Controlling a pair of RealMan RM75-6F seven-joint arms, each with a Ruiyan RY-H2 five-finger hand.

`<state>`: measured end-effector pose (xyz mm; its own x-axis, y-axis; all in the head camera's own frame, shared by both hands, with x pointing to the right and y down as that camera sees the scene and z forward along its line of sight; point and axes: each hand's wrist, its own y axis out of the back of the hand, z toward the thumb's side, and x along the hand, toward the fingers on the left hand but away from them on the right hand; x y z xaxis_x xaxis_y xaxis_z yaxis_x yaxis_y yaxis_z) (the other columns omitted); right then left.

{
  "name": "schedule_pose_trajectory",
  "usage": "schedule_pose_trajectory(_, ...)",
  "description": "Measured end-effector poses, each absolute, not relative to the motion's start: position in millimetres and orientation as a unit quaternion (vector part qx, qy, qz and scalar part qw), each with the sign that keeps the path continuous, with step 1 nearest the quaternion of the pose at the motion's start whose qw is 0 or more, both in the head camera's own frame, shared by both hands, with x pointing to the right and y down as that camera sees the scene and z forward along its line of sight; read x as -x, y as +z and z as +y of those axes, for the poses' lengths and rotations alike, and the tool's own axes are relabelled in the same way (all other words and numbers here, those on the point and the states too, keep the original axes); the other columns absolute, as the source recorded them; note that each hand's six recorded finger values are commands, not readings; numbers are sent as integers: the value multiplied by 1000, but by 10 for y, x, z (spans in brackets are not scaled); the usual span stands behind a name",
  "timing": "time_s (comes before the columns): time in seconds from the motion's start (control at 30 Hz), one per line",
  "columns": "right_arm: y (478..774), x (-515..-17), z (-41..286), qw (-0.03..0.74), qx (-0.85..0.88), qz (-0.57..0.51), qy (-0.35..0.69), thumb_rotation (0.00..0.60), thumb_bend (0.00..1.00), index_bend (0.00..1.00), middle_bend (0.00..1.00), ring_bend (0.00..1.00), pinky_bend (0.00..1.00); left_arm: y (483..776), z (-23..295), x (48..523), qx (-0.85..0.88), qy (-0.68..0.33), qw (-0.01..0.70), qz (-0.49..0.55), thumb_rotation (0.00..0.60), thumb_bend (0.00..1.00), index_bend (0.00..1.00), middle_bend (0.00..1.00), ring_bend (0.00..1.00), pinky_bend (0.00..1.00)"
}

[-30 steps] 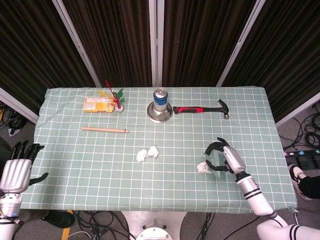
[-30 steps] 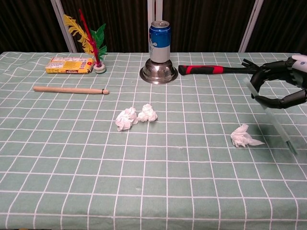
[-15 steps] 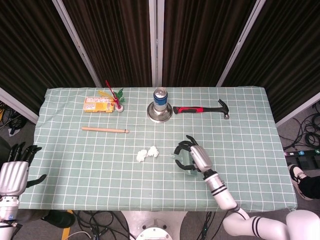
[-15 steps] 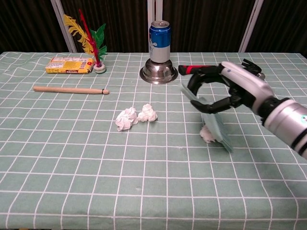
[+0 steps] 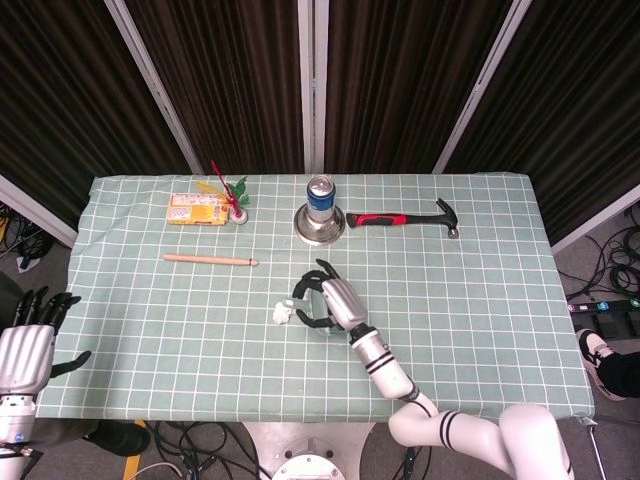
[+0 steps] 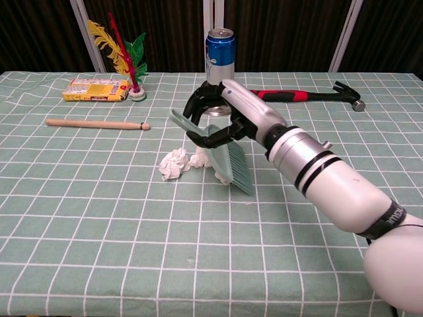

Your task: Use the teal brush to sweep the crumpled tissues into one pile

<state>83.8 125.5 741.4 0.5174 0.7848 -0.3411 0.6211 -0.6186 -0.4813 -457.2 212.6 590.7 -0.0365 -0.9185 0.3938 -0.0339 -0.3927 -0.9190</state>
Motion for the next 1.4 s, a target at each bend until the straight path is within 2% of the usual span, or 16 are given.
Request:
schedule_pose_trajectory(0.47,7402,-404,1183,135,860,-438,223,600,468,600,613,244,15,5876,2128,4549,585,-596,375,403,600,0,195,166,43,49)
schedule_pose_trajectory(0.73,7284,-495,1087,143,857,-454,199,600,468,599,617,247,15,5850,2132,4541,584,-595,377,404,600,0,196,166,42,49)
schedule_pose_trajectory(0.97,7169,-1075,849,205,839,-446,233,600,467,599,617,259,17,5871,2153,4549,587,-593,372,405,600,0,195,166,43,49)
schedule_pose_trajectory(1.17,7058,-1927,659,292,805,-398,329,600,467,593,596,238,17,5901,2144,4556,590,-593,370,405,600,0,196,166,42,49)
schedule_pose_trajectory(1.27,7054,-2369,670,317,786,-355,394,600,467,545,577,198,17,5920,2127,4536,593,-591,371,403,600,0,196,166,43,49)
schedule_pose_trajectory(1.4,7198,-2767,854,324,769,-281,474,600,464,423,486,122,3,5938,2108,4512,595,-589,373,399,600,0,195,166,43,49)
